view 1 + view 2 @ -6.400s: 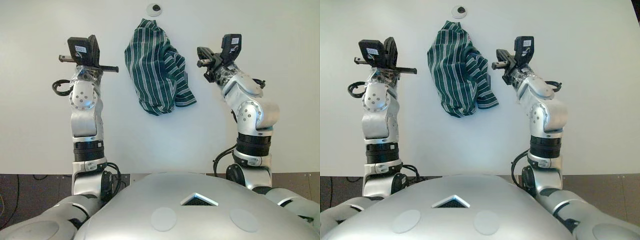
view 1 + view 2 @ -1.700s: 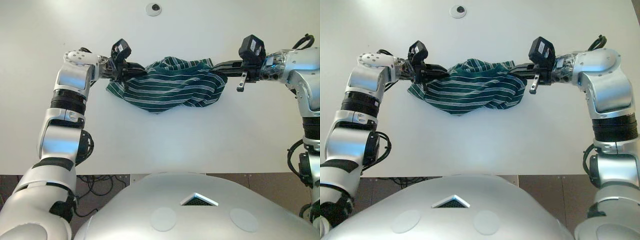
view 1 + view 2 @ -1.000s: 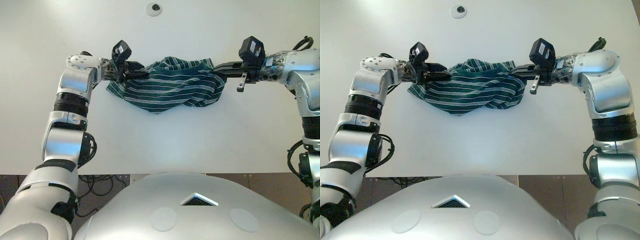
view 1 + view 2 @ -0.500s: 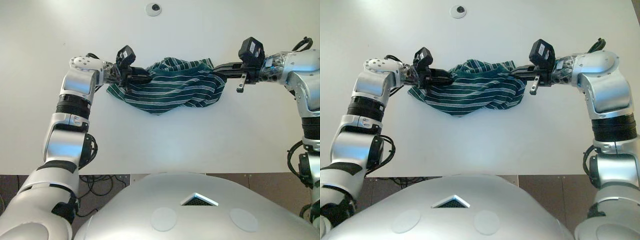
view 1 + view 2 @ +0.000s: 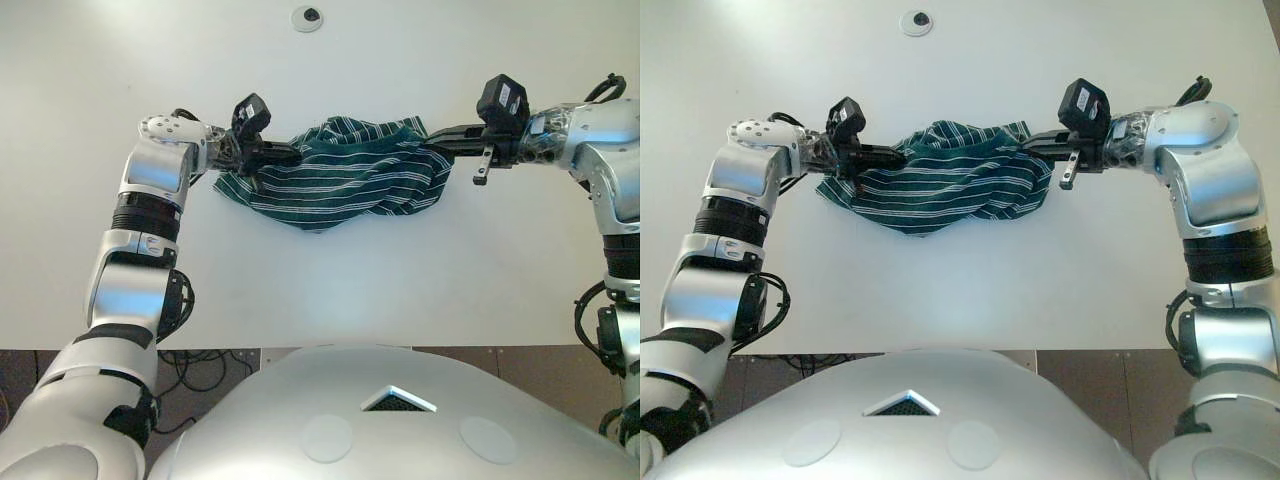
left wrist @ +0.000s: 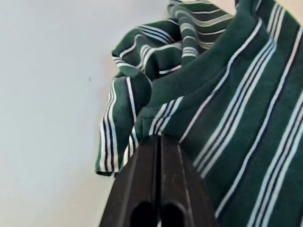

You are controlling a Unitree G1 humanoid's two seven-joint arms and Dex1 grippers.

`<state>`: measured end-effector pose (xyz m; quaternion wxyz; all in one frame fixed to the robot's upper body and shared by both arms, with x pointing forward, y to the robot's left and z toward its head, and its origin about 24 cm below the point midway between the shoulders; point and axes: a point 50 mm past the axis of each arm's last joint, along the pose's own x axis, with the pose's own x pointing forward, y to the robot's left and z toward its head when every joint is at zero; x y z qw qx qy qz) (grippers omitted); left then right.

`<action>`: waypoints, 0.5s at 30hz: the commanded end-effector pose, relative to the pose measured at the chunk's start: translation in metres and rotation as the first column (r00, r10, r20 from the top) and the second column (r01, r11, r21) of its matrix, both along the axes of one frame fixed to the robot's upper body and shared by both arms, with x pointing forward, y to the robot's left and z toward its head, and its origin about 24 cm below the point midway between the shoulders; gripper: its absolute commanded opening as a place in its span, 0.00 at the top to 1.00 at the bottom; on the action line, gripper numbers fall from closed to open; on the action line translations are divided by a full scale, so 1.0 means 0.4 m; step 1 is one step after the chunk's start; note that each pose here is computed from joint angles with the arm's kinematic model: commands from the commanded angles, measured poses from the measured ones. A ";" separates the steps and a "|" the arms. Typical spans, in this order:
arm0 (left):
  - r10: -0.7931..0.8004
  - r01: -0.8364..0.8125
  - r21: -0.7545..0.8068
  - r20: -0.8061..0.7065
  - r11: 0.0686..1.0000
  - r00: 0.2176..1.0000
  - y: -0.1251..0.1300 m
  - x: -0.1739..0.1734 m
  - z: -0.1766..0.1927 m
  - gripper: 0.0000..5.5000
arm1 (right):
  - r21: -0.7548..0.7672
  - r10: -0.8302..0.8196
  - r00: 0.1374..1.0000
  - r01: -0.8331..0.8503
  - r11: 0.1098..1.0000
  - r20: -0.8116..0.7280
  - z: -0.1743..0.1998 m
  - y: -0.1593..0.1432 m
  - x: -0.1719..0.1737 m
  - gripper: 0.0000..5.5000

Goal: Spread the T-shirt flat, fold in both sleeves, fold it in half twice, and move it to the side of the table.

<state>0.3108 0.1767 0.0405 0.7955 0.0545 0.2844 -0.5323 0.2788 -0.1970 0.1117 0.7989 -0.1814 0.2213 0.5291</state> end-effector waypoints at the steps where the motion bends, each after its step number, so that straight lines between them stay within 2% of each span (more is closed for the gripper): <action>1: 0.021 -0.021 0.002 0.027 1.000 0.999 0.007 0.008 0.016 0.96 | -0.004 0.012 1.000 -0.012 1.000 0.014 0.000 0.009 0.002 1.00; 9: 0.031 -0.030 -0.012 0.034 0.999 0.999 -0.012 0.015 0.013 0.74 | -0.012 0.020 1.000 -0.020 1.000 0.011 -0.001 0.010 0.003 1.00; 15: 0.013 -0.012 -0.051 0.031 0.999 0.999 -0.035 0.019 0.021 0.74 | -0.014 0.024 1.000 -0.024 1.000 0.008 -0.005 0.011 0.001 1.00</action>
